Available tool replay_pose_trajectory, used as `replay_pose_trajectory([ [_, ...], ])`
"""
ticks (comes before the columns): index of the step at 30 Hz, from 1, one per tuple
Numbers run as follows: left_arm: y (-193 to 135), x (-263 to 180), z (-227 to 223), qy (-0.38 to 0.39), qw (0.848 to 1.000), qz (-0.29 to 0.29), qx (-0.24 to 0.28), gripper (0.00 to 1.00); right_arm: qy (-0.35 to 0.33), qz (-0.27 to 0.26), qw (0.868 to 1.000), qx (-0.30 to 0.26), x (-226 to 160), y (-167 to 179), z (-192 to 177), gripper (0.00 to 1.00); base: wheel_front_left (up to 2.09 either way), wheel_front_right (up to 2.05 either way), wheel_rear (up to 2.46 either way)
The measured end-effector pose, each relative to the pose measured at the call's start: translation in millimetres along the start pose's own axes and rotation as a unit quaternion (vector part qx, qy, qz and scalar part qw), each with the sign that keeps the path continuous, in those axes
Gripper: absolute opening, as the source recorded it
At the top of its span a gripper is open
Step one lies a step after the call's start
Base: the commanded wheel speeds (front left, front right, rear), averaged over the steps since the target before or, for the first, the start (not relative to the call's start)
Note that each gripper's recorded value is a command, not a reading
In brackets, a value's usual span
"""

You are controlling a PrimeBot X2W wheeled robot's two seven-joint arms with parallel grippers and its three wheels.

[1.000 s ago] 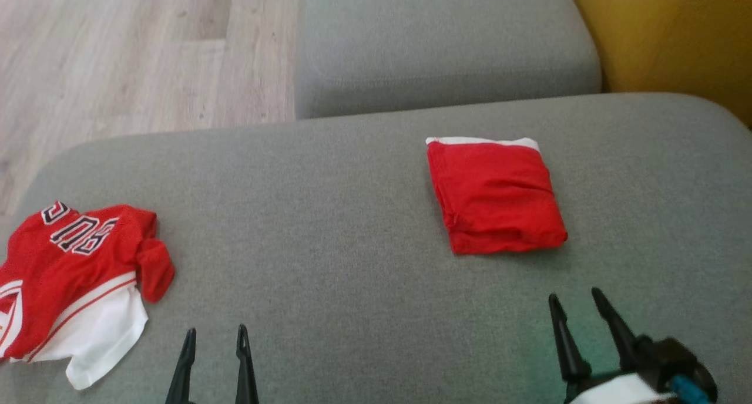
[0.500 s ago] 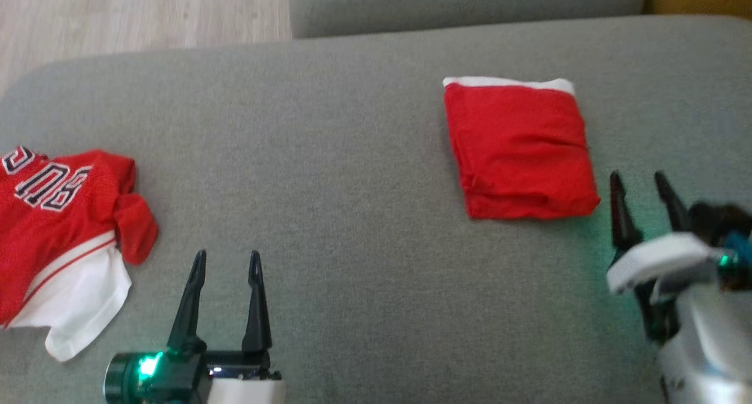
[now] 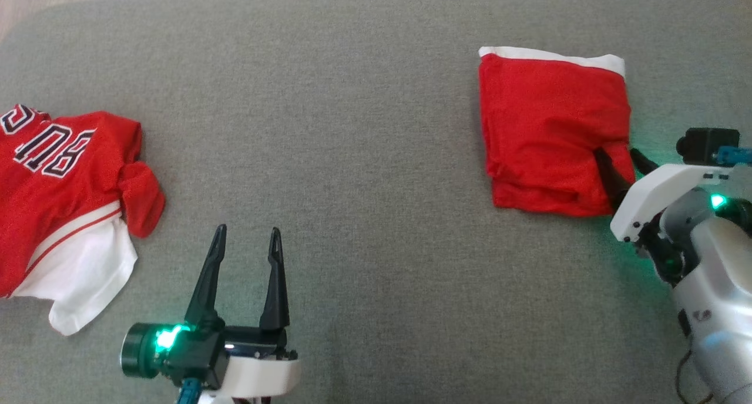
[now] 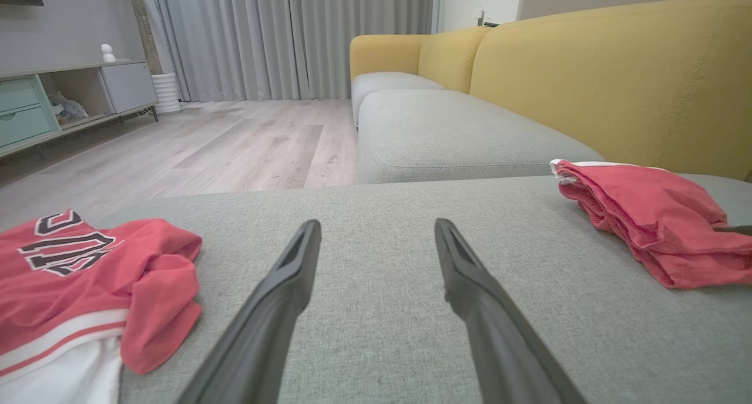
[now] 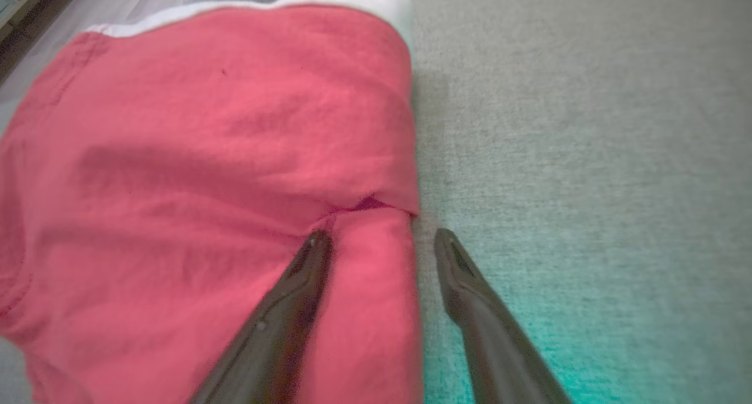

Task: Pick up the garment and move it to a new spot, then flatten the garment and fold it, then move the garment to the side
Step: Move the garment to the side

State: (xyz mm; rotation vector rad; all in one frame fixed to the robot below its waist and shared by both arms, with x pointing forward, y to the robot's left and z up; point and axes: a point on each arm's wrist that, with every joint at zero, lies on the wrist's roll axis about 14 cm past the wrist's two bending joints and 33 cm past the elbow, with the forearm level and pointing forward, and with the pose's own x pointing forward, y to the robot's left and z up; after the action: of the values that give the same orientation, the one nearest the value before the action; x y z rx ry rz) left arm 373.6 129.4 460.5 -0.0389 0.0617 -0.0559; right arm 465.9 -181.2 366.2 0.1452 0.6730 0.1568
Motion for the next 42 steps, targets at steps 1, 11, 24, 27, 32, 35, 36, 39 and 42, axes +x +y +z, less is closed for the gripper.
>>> replay_pose_trajectory([
  [1,0.4,1.2,-0.6,0.001,1.0,0.001,0.0,1.0,0.01,0.004,1.0,0.003,1.6,0.9,-2.4,0.0,0.0,0.0,0.0],
  [11,-18.1,16.5,-7.9,0.007,1.0,-0.029,-0.007,1.0,-0.015,-0.028,0.999,-0.041,-13.2,-49.3,25.2,0.0,0.0,0.0,0.0],
  [24,-73.3,91.1,-22.0,-0.013,0.992,-0.123,-0.026,1.0,0.013,-0.232,0.963,-0.134,-63.8,-234.7,66.0,0.0,0.0,0.0,0.0],
  [27,-75.5,100.4,-33.7,-0.004,0.992,-0.126,-0.031,1.0,0.014,-0.261,0.953,-0.155,-66.7,-258.0,72.0,0.05,0.0,0.0,0.0],
  [32,-67.4,103.7,-39.2,0.003,0.993,-0.115,-0.033,1.0,-0.018,-0.287,0.935,-0.205,-64.3,-272.3,93.6,1.0,0.0,0.0,0.0],
  [35,-61.1,100.3,-28.9,-0.005,0.994,-0.103,-0.032,1.0,-0.039,-0.277,0.939,-0.198,-56.6,-257.6,97.4,1.0,0.0,0.0,0.0],
  [36,-59.3,98.5,-23.8,-0.01,0.995,-0.099,-0.032,1.0,-0.047,-0.268,0.944,-0.19,-52.3,-247.9,96.0,1.0,0.0,0.0,0.0],
  [39,-53.2,87.9,-12.7,-0.016,0.996,-0.086,-0.03,1.0,-0.064,-0.225,0.959,-0.162,-38.1,-208.6,82.6,1.0,0.0,0.0,0.0],
  [42,-44.2,69.9,-8.3,-0.01,0.997,-0.068,-0.034,1.0,-0.068,-0.173,0.973,-0.134,-28.2,-159.8,57.4,1.0,0.0,0.0,0.0],
])
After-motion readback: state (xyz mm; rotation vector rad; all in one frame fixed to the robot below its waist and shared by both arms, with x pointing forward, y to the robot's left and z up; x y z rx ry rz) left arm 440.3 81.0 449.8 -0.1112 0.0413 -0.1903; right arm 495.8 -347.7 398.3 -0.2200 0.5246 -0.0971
